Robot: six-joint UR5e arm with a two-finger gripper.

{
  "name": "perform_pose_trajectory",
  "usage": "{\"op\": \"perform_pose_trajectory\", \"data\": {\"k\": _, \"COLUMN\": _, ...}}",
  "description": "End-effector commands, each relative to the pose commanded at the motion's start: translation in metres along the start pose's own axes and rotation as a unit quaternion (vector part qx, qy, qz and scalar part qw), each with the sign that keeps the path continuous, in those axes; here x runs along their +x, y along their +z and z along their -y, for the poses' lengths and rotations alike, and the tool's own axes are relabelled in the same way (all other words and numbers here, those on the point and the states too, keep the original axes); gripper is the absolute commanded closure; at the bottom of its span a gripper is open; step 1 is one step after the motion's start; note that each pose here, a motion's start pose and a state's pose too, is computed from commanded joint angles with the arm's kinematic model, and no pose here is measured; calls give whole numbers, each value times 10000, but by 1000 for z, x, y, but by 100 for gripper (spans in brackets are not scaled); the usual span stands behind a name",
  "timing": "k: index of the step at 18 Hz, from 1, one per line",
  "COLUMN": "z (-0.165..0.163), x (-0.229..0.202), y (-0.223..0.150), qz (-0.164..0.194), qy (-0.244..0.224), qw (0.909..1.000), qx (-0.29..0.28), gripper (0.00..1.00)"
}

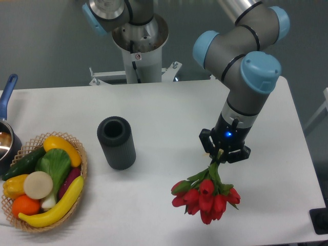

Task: Insert the flowers into the vase
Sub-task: 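Lower the held red tulip bunch slightly while keeping the gripper closed on stems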

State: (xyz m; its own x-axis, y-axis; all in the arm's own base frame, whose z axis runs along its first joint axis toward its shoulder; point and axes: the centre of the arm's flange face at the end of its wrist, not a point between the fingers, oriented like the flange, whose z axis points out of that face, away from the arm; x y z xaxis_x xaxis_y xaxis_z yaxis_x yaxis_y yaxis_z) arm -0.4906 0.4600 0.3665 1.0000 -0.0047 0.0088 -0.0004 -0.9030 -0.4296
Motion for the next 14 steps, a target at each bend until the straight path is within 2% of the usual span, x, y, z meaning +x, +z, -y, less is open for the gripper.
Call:
{"op": "perform_pose_trajectory", "data": {"k": 5, "z": 10, "x": 4, "y": -1, "qz": -53, "qy": 59, "qw": 9999, "qx": 132, "gripper": 96}}
{"op": "perform_pose_trajectory", "data": {"k": 6, "z": 12, "x": 5, "y": 0, "qz": -160, "qy": 46, "qw": 9994, "qx": 289, "gripper": 96}}
{"op": "perform_pose_trajectory", "data": {"k": 9, "z": 18, "x": 4, "y": -3, "qz": -193, "qy": -99, "qw": 9975, "qx": 679, "gripper": 96}}
{"op": "perform_pose_trajectory", "data": {"k": 11, "z": 21, "x": 5, "y": -1, "qz": -326, "qy": -234, "qw": 9904, "qx": 1322, "gripper": 95}}
{"op": "perform_pose_trajectory", "data": {"k": 14, "z": 18, "x": 7, "y": 2, "qz": -112, "qy": -34, "qw": 9851, "qx": 1718, "gripper": 92}}
